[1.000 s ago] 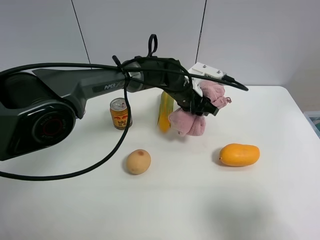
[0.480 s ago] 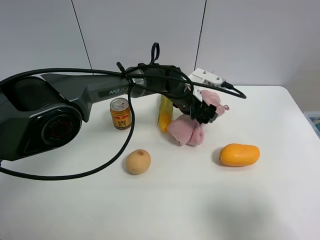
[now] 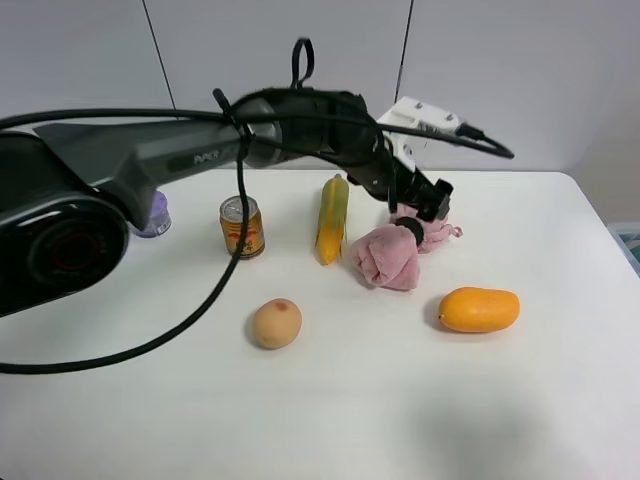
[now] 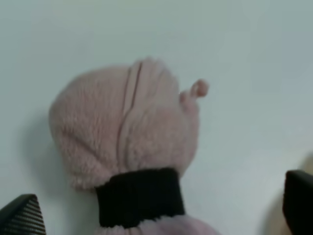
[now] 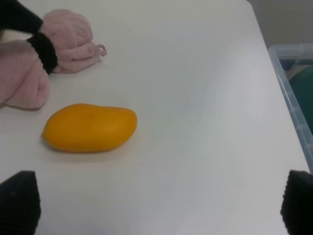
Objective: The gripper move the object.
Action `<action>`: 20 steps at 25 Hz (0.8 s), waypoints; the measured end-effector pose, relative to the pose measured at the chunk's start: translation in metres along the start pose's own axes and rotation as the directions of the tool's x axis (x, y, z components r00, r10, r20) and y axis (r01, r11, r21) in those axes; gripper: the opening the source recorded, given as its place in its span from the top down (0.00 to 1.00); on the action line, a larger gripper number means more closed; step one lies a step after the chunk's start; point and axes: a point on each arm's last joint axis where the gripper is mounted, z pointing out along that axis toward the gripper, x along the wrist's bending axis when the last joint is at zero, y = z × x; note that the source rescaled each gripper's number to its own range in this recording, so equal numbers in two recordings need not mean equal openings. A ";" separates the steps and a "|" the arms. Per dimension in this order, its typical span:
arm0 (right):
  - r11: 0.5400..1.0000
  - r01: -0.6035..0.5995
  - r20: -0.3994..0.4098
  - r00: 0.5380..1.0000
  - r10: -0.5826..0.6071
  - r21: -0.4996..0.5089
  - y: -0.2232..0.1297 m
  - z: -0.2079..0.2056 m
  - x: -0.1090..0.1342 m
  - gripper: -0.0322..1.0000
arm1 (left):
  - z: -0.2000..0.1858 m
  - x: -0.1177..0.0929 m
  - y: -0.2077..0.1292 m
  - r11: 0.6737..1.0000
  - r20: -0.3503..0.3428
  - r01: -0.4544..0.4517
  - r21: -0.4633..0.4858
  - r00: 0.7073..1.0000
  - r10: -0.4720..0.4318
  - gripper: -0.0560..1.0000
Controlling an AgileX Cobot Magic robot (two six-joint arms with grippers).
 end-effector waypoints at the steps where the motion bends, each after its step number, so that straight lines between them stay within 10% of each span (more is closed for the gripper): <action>1: 1.000 0.000 0.000 1.000 0.000 0.000 0.000 0.000 0.000 0.00 | -0.013 -0.004 0.009 0.999 -0.006 -0.030 -0.018 1.000 0.030 0.01; 7: 1.000 0.000 0.000 1.000 0.000 0.000 0.000 0.000 0.000 0.00 | -0.145 -0.003 0.069 0.961 -0.209 -0.263 -0.086 0.948 0.241 0.01; 20: 1.000 0.000 0.000 1.000 0.000 0.000 0.000 0.000 0.000 0.00 | -0.273 0.155 0.033 0.999 -0.550 -0.012 -0.044 0.835 -0.014 0.01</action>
